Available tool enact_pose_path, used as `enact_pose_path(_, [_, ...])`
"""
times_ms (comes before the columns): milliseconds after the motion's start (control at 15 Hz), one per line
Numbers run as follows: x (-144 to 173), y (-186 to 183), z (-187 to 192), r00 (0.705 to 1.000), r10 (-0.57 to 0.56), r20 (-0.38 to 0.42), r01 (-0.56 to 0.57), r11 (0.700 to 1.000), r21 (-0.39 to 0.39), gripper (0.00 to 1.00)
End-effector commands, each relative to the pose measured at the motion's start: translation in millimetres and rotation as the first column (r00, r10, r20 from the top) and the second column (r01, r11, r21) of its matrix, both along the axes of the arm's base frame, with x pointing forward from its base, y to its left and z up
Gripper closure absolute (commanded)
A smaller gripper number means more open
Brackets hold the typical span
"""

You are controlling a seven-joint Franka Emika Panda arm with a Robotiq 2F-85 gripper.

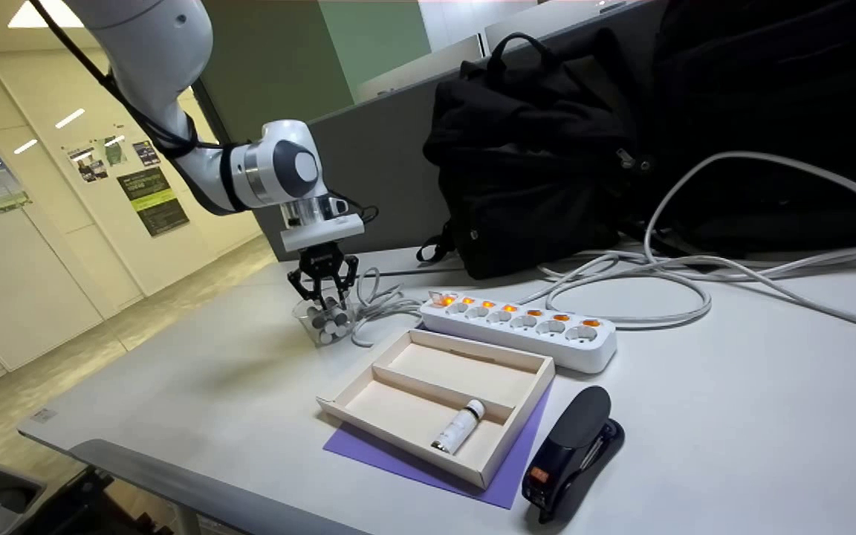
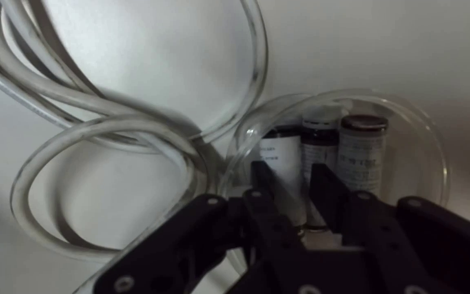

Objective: Pick up one small bottle from the plastic container and put it on the table.

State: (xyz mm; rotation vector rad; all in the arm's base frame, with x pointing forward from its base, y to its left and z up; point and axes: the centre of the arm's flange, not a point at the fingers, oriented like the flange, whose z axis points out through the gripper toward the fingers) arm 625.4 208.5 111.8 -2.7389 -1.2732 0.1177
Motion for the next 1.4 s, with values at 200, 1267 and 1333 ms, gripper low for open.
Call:
enact_pose_path(200, [3,16,-26,1.000,0.008,-0.008,-0.009,0.997,-0.073,0.69])
enact_pose_path(1267, [-11,37,35,0.987,-0.153,-0.057,0.156,0.986,0.053,0.92])
enact_pose_path(1333, [-10,39,41,0.985,-0.161,-0.068,0.166,0.984,0.069,0.92])
